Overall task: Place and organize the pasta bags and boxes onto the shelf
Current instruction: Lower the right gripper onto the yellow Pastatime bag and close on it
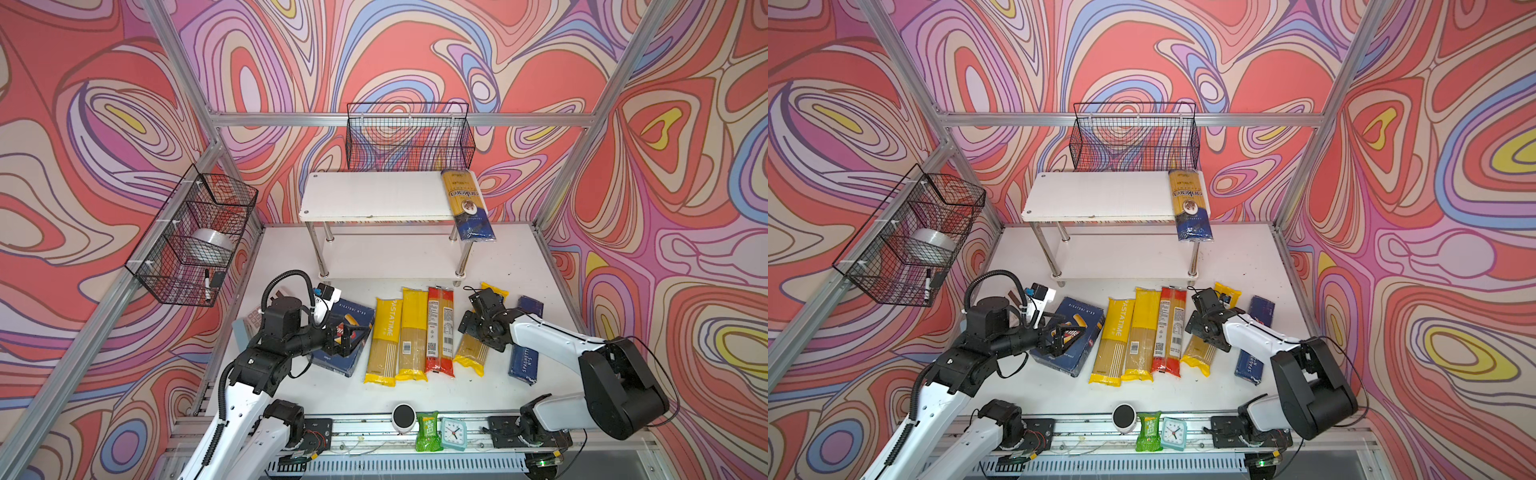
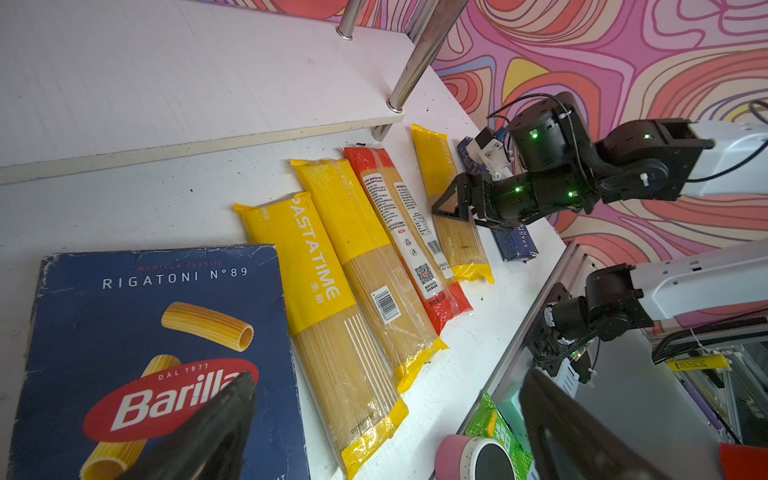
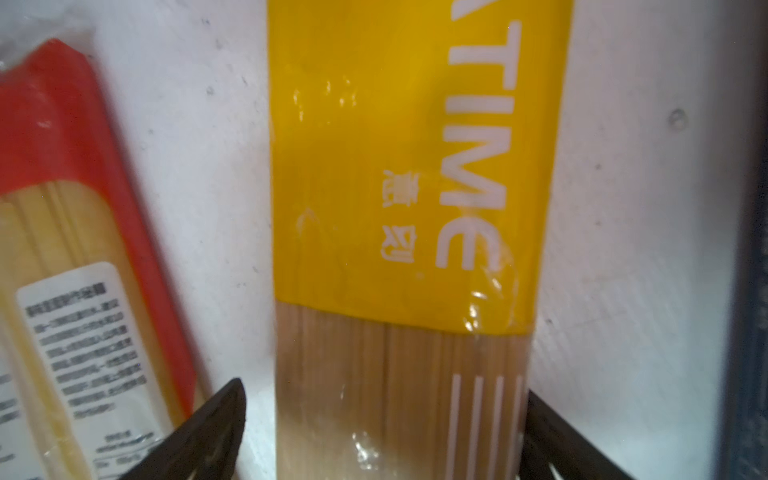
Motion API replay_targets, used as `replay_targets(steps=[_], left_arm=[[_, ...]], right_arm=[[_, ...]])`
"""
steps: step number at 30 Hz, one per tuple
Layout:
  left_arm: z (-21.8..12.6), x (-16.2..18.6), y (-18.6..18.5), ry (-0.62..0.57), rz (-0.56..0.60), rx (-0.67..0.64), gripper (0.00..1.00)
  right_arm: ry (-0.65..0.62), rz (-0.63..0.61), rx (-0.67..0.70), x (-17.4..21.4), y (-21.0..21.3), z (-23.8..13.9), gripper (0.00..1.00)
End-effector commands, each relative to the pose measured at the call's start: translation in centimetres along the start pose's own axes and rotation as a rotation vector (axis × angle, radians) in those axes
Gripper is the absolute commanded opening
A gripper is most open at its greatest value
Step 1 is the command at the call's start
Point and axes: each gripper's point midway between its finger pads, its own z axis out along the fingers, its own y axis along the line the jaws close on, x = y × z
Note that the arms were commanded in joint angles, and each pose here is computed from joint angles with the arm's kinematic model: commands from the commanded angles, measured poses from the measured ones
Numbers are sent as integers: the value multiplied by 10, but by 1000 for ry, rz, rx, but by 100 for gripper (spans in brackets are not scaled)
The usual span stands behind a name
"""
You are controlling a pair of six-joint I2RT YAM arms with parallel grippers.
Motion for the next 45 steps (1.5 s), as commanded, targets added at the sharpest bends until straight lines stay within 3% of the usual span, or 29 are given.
replay_targets(steps=[1, 21, 45], left_arm=[[-9, -8, -8, -27, 32, 5, 100], [-8, -7, -9, -22, 29, 11, 100], [-9, -7, -11, -24, 36, 17, 100]], right_arm=[[36, -67, 138, 13, -20, -1, 98], [50, -19, 110, 29, -21, 17, 93], [76, -54, 48, 41, -23, 12, 52]])
